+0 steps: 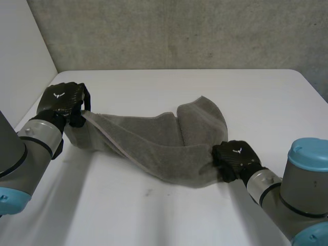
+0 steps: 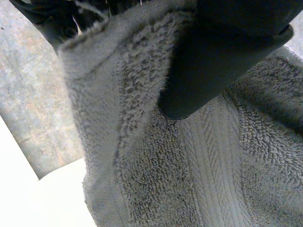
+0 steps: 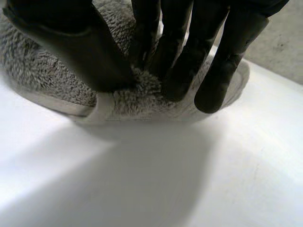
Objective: Fold the towel.
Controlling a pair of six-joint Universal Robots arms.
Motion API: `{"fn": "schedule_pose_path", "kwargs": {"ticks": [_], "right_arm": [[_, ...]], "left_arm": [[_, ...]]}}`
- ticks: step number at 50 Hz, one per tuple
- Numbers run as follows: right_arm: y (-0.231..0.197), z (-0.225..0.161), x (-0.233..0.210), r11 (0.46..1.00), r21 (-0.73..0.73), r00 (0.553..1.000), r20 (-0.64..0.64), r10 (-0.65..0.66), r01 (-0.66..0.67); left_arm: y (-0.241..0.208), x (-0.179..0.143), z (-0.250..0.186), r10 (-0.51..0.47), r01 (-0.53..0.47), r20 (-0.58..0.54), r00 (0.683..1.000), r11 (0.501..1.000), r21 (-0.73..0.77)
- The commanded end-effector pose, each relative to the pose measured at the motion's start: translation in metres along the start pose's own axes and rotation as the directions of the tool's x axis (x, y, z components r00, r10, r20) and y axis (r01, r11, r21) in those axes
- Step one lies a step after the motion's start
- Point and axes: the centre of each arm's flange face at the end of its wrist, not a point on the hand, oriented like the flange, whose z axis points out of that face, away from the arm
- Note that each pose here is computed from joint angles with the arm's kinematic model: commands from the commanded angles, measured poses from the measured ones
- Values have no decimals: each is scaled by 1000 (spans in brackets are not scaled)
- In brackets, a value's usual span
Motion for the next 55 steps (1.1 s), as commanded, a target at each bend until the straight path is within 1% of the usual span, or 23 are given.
{"fn": "schedule_pose_path", "kwargs": {"ticks": [1,8,16,21,23,24,26,27,28,29,30,31,32,36,40,42,43,45,46,49,52,53,55], "right_arm": [[-28,5,12,997,82,999,-37,-10,13],[-50,-1,18,989,148,998,-52,-21,28],[-41,-8,14,997,79,1000,-23,-7,9],[-52,-13,21,997,80,1000,-28,-11,13],[-104,-31,41,971,223,992,-101,-70,91],[-105,-31,41,970,224,992,-102,-71,92],[-153,-60,55,932,315,977,-165,-134,181],[-153,-60,55,931,316,977,-165,-134,181],[-173,-73,59,916,338,970,-184,-162,217],[-173,-73,59,916,339,969,-184,-162,217],[-191,-84,64,907,346,963,-198,-181,242],[-206,-92,69,904,345,961,-199,-193,253],[-206,-92,69,904,344,961,-199,-193,253],[-237,-116,90,910,307,950,-229,-214,278],[-240,-122,99,917,243,937,-231,-261,316],[-226,-109,102,927,141,929,-185,-320,348],[-226,-109,102,927,140,929,-185,-321,348],[-208,-94,104,923,31,918,-122,-377,383],[-208,-94,104,923,30,918,-121,-378,384],[-192,-82,104,917,-47,916,-55,-397,395],[-174,-57,104,921,-101,926,4,-378,376],[-174,-57,104,921,-102,926,5,-378,376],[-167,-38,96,915,-121,923,37,-383,385]], "left_arm": [[0,0,0,0,0,0,1000,1000,-1],[0,0,0,0,0,-2,1000,1000,-1],[0,0,0,0,0,-3,1000,1000,-3],[-7,2,-2,1,-1,-8,1000,1000,13],[-23,4,-7,4,-3,-14,1000,998,59],[-23,4,-7,4,-3,-14,1000,998,60],[-58,3,-23,8,-6,-12,1000,988,154],[-58,3,-23,8,-6,-12,1000,988,154],[-74,4,-31,10,-7,-12,1000,980,196],[-90,4,-40,11,-8,-11,1000,972,236],[-90,4,-41,11,-8,-11,1000,972,236],[-105,3,-50,12,-10,-7,1000,962,272],[-106,3,-50,13,-10,-7,1000,962,273],[-134,0,-74,17,-16,1,1000,946,325],[-136,-2,-78,26,-27,6,1000,957,290],[-128,-3,-78,51,-52,11,999,972,229],[-128,-3,-78,51,-52,11,999,972,228],[-108,-1,-67,95,-94,5,995,985,144],[-108,-1,-67,95,-95,5,995,985,144],[-82,1,-50,138,-137,-12,990,990,44],[-47,6,-24,165,-168,-41,985,983,-73],[-47,6,-23,165,-168,-41,985,983,-73],[-32,8,-3,162,-168,-58,985,979,-113]]}}
